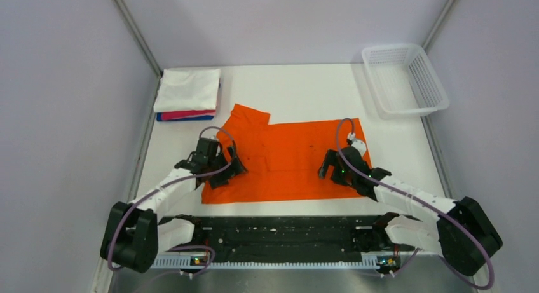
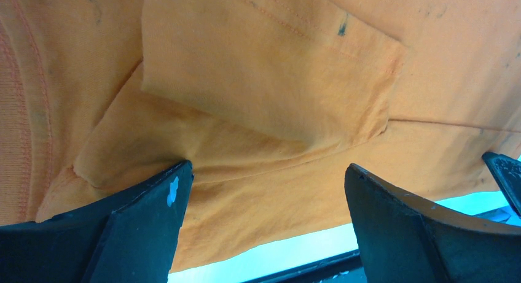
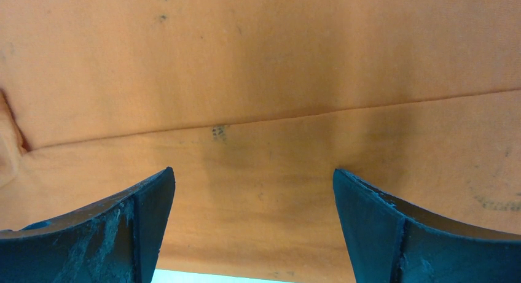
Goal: Fold and stack the t-shirts
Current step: Fold the flattened tshirt in 1/3 of the way, then grab the side of the flattened tshirt furthest away from the robot with both arms
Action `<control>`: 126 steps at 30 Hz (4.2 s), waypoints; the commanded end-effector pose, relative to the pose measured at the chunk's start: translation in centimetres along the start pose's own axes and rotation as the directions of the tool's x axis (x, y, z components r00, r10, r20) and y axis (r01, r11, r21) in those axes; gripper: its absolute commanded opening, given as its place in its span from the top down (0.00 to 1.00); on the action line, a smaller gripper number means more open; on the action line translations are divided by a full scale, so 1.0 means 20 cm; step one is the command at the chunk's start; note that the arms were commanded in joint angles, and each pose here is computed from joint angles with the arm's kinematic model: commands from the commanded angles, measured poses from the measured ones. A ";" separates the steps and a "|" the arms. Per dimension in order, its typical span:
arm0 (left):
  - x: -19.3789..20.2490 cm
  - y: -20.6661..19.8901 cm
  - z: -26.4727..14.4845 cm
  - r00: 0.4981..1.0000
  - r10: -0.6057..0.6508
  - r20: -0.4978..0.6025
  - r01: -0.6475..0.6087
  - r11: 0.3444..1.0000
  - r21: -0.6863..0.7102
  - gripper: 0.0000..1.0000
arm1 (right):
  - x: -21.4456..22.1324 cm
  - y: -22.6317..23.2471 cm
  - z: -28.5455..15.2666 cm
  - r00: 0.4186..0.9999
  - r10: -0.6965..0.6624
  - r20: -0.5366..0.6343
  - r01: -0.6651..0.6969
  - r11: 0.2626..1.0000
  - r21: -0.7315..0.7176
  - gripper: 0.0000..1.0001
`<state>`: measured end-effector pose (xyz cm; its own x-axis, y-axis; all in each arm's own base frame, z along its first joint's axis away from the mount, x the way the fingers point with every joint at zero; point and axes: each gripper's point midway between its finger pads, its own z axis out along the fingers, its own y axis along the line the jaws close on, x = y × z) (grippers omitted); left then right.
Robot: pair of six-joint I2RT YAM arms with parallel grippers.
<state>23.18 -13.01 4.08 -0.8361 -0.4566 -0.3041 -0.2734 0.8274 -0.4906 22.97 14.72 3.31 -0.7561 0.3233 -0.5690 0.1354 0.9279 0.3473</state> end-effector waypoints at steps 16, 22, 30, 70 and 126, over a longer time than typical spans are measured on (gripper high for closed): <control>-0.20 -0.10 -0.36 0.981 0.066 0.181 -0.055 0.996 -0.066 0.01 | -0.32 0.07 -0.29 0.966 0.032 0.256 -0.043 0.998 0.039 0.01; -0.56 -0.32 -0.39 0.935 0.126 0.330 -0.106 0.991 -0.080 0.01 | -0.67 0.08 -0.38 0.880 0.040 0.474 -0.091 0.992 0.086 0.01; -1.13 -0.45 -0.08 0.916 0.215 0.337 -0.106 0.944 -0.314 0.02 | -0.84 -0.02 -0.22 0.910 0.047 0.413 -0.109 0.986 0.127 0.01; -1.23 -0.22 0.72 0.955 0.294 0.028 -0.256 0.872 -0.418 0.61 | -0.94 -0.27 0.07 0.939 0.011 0.343 -0.134 0.932 0.337 0.01; -0.91 -0.56 0.09 0.892 0.399 0.213 -0.367 0.914 -0.175 1.00 | -1.02 -0.28 0.29 0.966 -0.096 0.240 0.004 0.933 0.359 1.00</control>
<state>43.71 -13.75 10.16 -0.8206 -0.1481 -0.5519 -0.0614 0.9831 -0.1725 41.50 2.74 5.01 -0.6574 0.2864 -0.6970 0.4142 0.9100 -0.0168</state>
